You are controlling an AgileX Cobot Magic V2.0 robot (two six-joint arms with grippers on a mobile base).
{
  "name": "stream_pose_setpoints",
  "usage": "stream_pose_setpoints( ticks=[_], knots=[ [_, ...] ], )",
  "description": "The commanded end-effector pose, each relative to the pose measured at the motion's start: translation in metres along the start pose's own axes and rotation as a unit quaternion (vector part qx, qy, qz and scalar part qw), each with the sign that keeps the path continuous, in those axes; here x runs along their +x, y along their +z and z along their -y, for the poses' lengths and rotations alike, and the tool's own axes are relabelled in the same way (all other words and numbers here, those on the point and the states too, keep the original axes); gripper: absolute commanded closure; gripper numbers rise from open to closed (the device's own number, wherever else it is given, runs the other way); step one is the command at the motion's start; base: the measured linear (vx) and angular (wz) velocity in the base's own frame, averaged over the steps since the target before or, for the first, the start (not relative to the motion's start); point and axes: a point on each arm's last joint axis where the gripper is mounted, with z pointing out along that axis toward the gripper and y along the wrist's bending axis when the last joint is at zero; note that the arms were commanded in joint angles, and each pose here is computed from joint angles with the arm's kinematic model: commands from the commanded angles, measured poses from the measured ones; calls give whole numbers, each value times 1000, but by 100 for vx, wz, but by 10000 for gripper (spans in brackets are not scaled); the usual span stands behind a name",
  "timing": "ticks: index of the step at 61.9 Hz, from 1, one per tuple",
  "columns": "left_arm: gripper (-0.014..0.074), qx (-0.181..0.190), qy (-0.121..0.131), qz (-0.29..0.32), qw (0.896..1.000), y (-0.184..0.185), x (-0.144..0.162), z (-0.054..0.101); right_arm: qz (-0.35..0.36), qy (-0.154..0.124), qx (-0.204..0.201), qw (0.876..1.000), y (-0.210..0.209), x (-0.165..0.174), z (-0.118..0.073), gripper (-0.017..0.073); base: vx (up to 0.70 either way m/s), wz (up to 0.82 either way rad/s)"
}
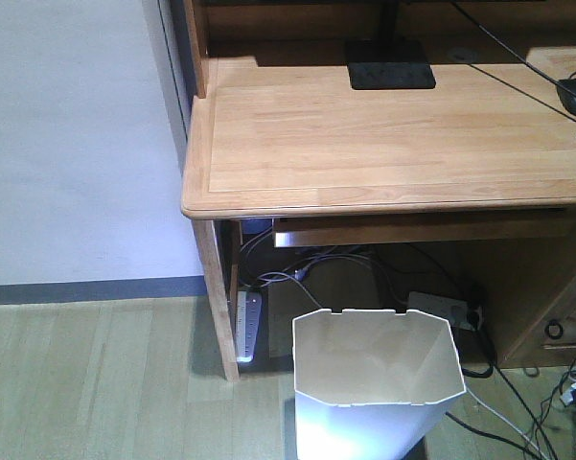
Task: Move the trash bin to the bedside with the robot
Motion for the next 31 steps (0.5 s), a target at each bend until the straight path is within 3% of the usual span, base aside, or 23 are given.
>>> stream_pose_setpoints(
  ticks=[1,31],
  knots=[
    [599,6,-5,28,1000,2,2,2,31,-1,-4,1000,-1,-1,-1,570,0,0],
    [599,6,-5,28,1000,2,2,2,31,-1,-4,1000,-1,-1,-1,570,0,0]
  ],
)
